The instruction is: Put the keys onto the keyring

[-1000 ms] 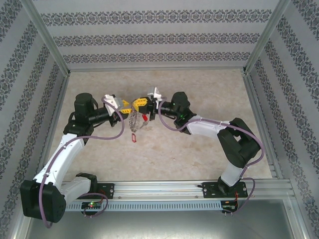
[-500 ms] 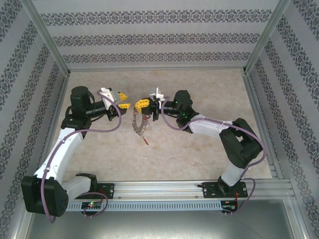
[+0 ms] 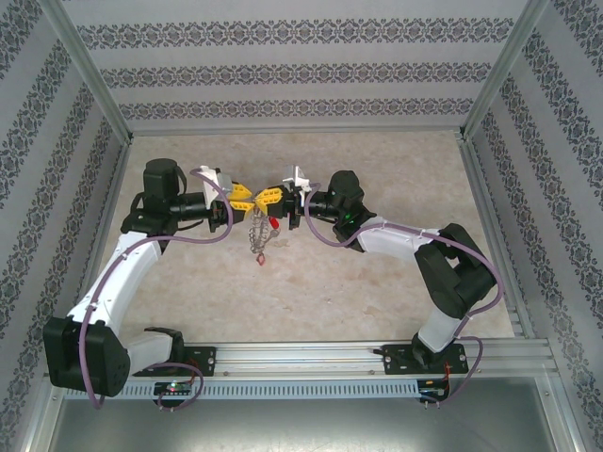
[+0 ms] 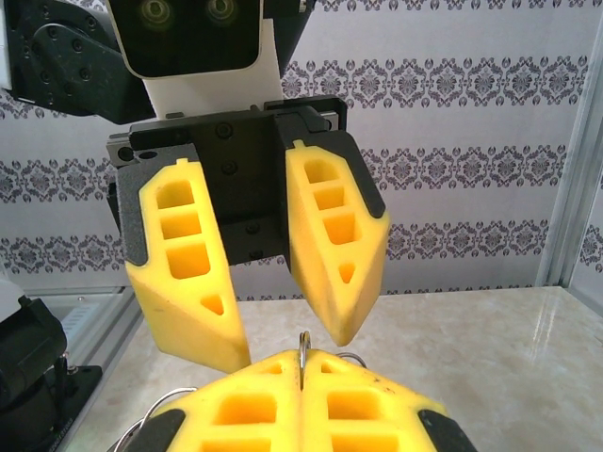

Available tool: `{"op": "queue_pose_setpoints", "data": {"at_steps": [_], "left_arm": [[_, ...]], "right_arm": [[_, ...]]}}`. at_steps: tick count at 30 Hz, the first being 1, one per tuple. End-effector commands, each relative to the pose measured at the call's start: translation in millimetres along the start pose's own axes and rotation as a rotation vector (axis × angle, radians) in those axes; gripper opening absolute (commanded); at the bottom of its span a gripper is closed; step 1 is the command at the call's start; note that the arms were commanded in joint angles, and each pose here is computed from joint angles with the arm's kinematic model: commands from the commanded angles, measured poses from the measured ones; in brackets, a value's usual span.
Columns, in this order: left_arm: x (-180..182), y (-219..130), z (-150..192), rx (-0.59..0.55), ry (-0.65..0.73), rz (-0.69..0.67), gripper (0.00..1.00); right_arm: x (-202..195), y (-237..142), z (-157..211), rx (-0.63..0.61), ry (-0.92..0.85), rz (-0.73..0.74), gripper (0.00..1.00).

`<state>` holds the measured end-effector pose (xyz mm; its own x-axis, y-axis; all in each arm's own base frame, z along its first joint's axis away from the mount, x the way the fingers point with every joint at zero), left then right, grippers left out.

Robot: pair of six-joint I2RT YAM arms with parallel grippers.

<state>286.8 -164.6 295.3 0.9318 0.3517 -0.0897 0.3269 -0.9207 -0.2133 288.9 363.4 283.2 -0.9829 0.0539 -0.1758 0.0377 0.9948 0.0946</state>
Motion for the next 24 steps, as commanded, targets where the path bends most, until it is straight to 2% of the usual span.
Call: {"op": "queue_pose_setpoints", "data": {"at_steps": [1,4,24], "left_arm": [[-8,3,-3,0.013,0.004,0.06,0.2],[-7,4,-1,0.023,0.008,0.06,0.13],[-10,7,10,0.04,-0.048,0.093,0.17]], "right_arm": [[2,0,-27,-0.061,-0.094,-0.025,0.0],[2,0,-28,-0.062,-0.101,-0.024,0.0],[6,1,-33,-0.077,-0.146,-0.03,0.0]]}}
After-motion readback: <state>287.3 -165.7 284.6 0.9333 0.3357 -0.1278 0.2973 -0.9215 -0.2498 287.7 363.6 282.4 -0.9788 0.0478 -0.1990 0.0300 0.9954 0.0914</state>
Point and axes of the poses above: each hand's point on the last joint's axis, 136 mm out from that joint toward the fingers, its own y axis out along the fingers, its own x axis along the line the jaws close on, z = x × y, the point moved 2 cm from there along -y, back along the fingers, and after that the axes turned 11 degrees about -y, right-handed, at the moved point
